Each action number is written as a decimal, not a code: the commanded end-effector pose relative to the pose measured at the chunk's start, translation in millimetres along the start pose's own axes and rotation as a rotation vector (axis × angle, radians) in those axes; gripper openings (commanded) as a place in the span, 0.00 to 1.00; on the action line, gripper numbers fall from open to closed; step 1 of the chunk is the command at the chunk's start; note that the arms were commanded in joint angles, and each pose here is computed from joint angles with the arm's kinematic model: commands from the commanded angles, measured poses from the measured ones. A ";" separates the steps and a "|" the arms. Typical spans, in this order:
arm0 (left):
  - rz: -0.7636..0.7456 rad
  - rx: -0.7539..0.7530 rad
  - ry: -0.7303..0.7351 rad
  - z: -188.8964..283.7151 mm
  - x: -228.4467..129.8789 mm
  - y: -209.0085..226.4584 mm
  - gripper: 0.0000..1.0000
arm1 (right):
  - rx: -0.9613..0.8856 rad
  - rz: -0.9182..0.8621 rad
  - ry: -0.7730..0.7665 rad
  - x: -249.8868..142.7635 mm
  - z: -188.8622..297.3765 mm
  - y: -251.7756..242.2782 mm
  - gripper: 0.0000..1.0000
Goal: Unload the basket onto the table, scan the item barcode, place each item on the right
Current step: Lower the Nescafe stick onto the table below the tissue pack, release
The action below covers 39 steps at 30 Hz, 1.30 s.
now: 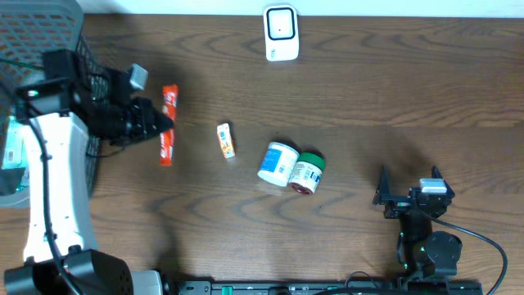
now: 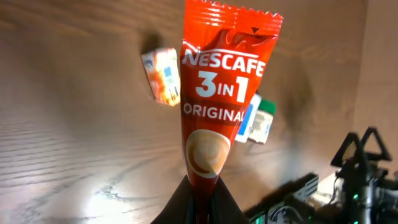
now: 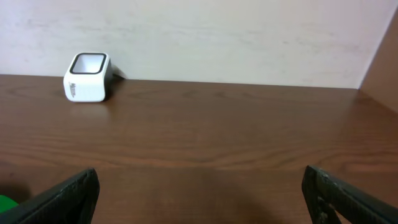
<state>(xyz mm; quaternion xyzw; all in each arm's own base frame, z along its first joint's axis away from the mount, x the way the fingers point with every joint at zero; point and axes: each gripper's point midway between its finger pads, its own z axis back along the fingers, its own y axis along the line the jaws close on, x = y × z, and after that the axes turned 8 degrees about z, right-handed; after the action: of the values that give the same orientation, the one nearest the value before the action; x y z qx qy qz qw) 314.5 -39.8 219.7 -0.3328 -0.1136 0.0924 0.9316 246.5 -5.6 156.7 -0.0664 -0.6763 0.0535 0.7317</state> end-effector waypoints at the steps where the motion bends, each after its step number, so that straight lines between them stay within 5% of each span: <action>1: -0.028 -0.020 0.067 -21.5 -14.6 0.2 0.07 | 0.012 0.005 0.004 -1.2 -0.1 3.2 0.99; 13: -0.086 -0.030 0.196 -71.6 -50.9 -0.6 0.07 | 0.012 0.005 0.004 -1.3 -0.1 3.2 0.99; 39: 0.047 -0.018 0.290 -128.9 -110.0 56.5 0.07 | 0.012 0.005 0.004 -1.2 -0.1 3.2 0.99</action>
<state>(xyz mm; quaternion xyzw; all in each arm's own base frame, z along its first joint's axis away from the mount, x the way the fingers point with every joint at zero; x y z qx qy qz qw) 242.4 -98.3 74.7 -0.3456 0.0215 0.0557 0.9365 246.5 -5.6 156.7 -0.0664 -0.6763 0.0535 0.7317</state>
